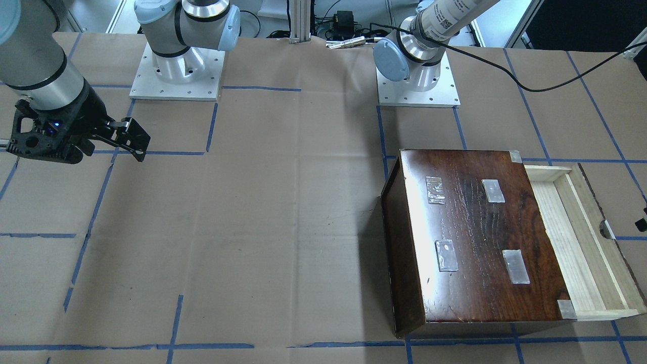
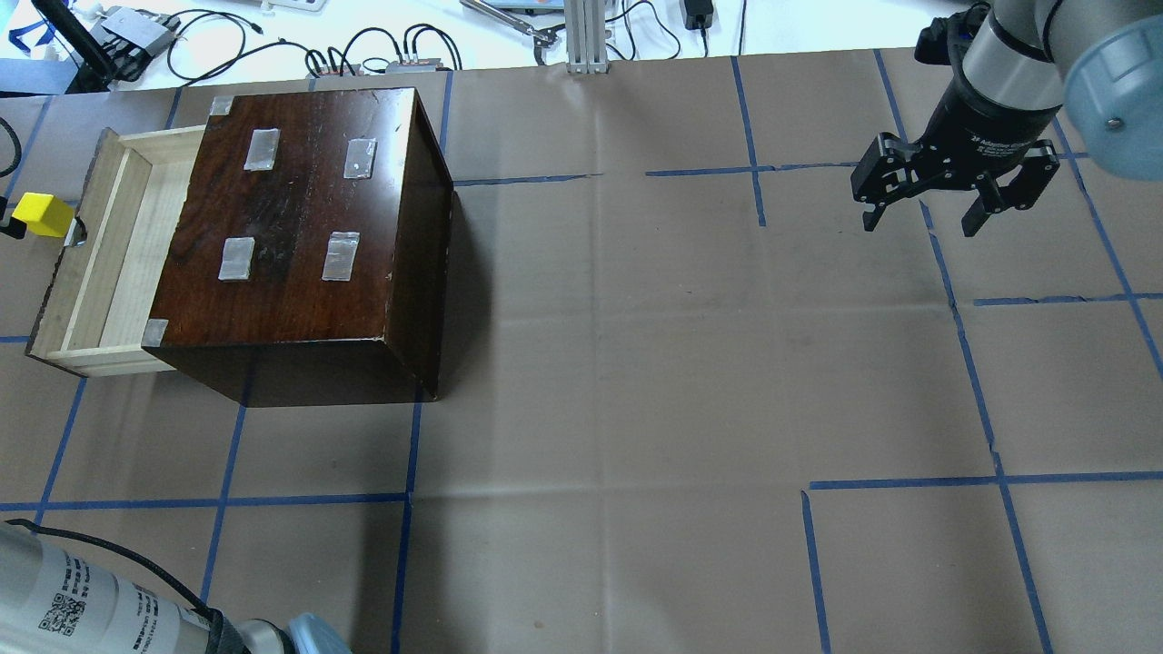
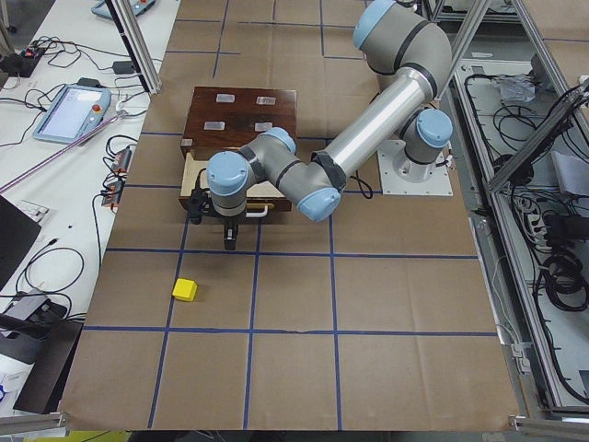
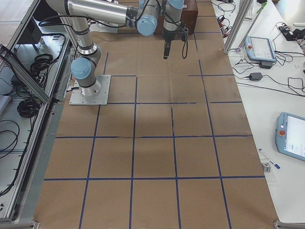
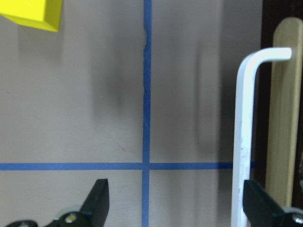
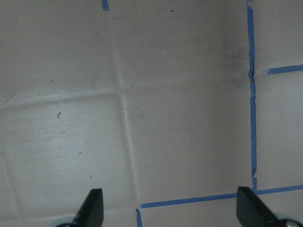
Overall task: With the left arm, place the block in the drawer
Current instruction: 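Release the handle and move the left gripper over the yellow cube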
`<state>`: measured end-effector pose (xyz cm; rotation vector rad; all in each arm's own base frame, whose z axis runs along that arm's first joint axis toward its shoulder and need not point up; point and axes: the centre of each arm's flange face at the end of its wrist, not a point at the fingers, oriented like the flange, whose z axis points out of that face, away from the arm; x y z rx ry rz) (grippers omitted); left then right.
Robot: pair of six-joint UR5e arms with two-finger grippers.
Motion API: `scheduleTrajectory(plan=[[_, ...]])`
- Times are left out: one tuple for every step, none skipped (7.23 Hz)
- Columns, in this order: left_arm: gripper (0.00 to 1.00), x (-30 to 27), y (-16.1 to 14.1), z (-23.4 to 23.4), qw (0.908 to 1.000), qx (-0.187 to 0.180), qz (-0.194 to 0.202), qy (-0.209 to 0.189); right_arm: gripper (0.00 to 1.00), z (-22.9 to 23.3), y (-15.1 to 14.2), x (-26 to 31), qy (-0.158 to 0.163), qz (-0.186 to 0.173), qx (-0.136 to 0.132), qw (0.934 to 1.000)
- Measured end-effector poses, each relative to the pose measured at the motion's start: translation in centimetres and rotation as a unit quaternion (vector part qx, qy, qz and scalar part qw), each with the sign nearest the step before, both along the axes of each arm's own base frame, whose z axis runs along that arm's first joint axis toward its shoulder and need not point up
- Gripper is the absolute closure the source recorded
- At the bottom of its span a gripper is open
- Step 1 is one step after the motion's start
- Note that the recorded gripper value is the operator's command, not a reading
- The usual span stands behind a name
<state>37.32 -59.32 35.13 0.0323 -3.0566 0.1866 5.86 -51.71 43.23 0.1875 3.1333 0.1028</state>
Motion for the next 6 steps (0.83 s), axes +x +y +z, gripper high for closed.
scheduleTrajectory(plan=[[0.01, 0.6, -0.7, 0.7, 0.9999, -0.008, 0.0, -0.007, 0.0, 0.0, 0.0, 0.0, 0.0, 0.0, 0.0, 1.0], [0.01, 1.8, -2.0, 0.8, 0.9998, -0.015, -0.001, -0.014, 0.0, 0.0, 0.0, 0.0, 0.0, 0.0, 0.0, 1.0], [0.01, 3.3, -3.6, 0.9, 0.9995, -0.022, -0.001, -0.021, 0.0, 0.0, 0.0, 0.0, 0.0, 0.0, 0.0, 1.0], [0.01, 5.1, -5.4, 0.7, 0.9992, -0.028, -0.002, -0.027, 0.0, 0.0, 0.0, 0.0, 0.0, 0.0, 0.0, 1.0], [0.01, 6.9, -7.3, 0.1, 0.9991, -0.03, -0.003, -0.029, 0.0, 0.0, 0.0, 0.0, 0.0, 0.0, 0.0, 1.0], [0.01, 8.6, -9.0, -0.6, 0.9991, -0.029, -0.012, -0.029, 0.0, 0.0, 0.0, 0.0, 0.0, 0.0, 0.0, 1.0]])
